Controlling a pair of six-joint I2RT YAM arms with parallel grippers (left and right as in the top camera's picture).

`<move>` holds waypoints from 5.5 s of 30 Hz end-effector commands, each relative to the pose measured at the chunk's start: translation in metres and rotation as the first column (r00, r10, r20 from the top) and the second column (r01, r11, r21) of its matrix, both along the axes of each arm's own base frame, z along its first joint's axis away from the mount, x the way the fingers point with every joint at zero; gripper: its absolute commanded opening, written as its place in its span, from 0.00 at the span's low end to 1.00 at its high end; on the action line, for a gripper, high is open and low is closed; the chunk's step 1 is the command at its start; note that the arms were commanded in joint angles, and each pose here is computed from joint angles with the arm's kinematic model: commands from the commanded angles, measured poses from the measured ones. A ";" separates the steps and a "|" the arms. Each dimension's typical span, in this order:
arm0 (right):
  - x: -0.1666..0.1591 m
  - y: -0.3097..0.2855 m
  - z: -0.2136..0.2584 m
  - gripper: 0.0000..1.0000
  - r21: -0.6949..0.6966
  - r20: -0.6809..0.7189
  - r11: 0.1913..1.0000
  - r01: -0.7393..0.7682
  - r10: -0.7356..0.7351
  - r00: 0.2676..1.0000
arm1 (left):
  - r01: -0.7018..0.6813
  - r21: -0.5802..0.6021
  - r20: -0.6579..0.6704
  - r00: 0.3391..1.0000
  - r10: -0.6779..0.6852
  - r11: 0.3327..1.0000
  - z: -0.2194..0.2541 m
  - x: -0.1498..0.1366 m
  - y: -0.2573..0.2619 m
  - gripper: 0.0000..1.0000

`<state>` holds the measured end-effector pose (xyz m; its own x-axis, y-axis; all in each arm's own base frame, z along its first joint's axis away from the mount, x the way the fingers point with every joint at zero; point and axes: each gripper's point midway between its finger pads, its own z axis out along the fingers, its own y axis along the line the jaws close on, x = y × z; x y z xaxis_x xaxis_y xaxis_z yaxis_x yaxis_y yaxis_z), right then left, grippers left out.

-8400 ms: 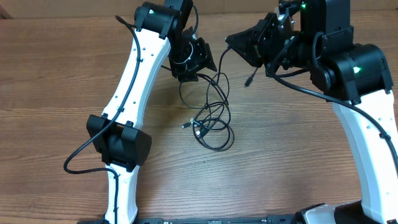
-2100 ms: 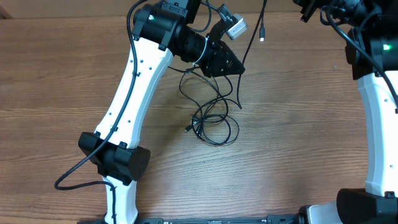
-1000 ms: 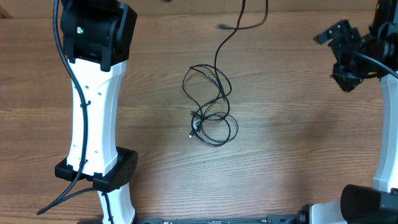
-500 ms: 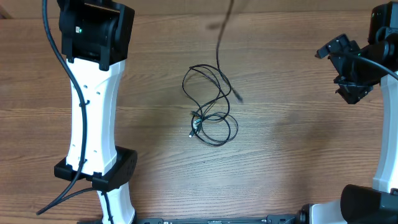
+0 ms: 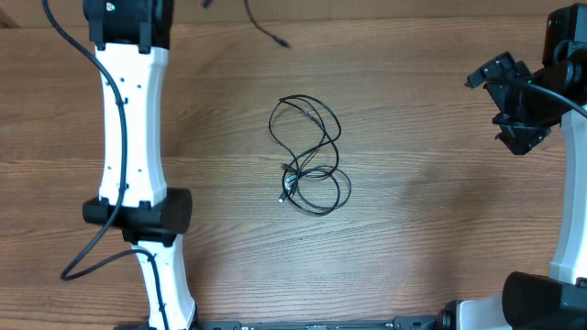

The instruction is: Untangle cables

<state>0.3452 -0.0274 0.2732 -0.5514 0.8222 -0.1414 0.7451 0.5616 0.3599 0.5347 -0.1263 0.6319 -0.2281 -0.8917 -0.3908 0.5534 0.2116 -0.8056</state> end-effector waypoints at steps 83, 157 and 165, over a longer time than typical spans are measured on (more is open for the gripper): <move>0.000 -0.001 0.003 1.00 -0.014 0.012 1.000 -0.005 0.005 1.000 | 0.330 0.708 -0.678 0.069 0.732 0.624 -0.631 0.027 0.392 0.63; 0.000 -0.001 0.003 1.00 -0.014 0.012 1.000 -0.005 0.005 1.000 | 0.596 0.600 -0.655 -0.017 0.755 0.533 -0.620 0.003 0.254 0.04; 0.000 -0.001 0.003 1.00 -0.014 0.012 1.000 -0.005 0.005 1.000 | 0.571 0.594 -0.643 -0.085 0.761 0.566 -0.645 -0.009 0.292 0.04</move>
